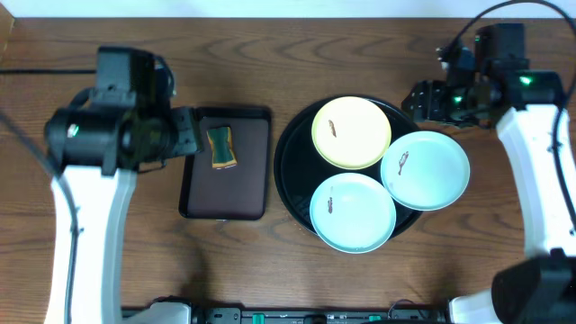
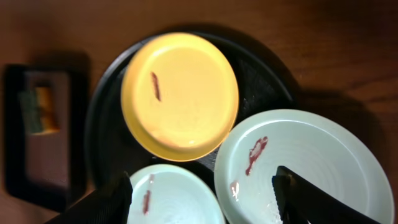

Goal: Clean dirty plates on tray and stack at the side

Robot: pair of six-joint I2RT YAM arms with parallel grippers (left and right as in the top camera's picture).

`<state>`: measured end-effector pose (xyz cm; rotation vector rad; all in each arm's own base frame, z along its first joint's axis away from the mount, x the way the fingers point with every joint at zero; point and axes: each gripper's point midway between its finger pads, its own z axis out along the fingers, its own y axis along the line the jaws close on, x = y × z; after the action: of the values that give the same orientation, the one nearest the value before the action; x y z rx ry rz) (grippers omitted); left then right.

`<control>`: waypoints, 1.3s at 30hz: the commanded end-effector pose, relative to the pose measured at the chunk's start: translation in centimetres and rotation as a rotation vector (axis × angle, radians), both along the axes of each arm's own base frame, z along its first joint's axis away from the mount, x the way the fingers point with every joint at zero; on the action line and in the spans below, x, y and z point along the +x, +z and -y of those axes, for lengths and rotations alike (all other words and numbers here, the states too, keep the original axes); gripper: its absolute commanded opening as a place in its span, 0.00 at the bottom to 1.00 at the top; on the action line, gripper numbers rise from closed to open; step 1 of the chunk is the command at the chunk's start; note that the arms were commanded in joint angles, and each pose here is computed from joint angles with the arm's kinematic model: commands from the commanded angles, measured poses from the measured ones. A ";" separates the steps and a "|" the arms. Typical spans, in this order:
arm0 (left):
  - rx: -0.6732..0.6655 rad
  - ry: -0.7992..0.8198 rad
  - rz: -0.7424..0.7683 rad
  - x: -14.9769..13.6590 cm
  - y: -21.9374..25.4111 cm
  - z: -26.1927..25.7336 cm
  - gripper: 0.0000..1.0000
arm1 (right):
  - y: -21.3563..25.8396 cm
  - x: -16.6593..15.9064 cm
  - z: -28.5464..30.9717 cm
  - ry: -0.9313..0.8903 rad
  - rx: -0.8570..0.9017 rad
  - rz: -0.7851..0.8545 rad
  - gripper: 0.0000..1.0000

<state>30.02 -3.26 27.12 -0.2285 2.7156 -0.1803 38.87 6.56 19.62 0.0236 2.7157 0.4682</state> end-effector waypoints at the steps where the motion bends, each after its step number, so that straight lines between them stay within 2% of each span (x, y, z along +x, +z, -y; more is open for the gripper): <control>1: 0.000 0.012 -0.102 0.9 -2.8 0.0 0.56 | -2.4 0.7 -0.3 0.050 -0.126 -0.030 0.70; 3: 0.006 0.012 -0.159 1.5 -4.5 0.0 0.56 | -4.3 1.4 -1.0 0.100 -0.177 -0.045 0.68; 6: 0.011 0.013 -0.226 2.2 -6.6 0.1 0.56 | -6.6 2.7 -2.5 0.197 -0.209 -0.035 0.50; 14: 0.017 0.013 -0.312 2.9 -9.3 0.1 0.56 | -12.0 5.5 -1.5 0.173 -0.324 -0.056 0.43; 17: 0.017 0.013 -0.314 3.1 -9.4 0.1 0.56 | -13.6 6.1 -1.5 0.173 -0.330 -0.066 0.36; 27: 0.017 0.013 -0.311 3.1 -9.4 0.1 0.54 | -17.2 5.6 -1.6 0.188 -0.333 -0.143 0.21; 31: 0.017 0.012 -0.311 3.1 -9.4 0.1 0.48 | -17.4 5.6 -1.6 0.188 -0.333 -0.144 0.13; 39: 0.017 0.012 -0.311 3.1 -9.4 0.1 0.48 | -18.3 4.9 -1.5 0.191 -0.335 -0.164 0.16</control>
<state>33.35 -3.53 18.01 -0.2675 3.0090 -0.1267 44.03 7.93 2.15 -0.2878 2.9287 0.0684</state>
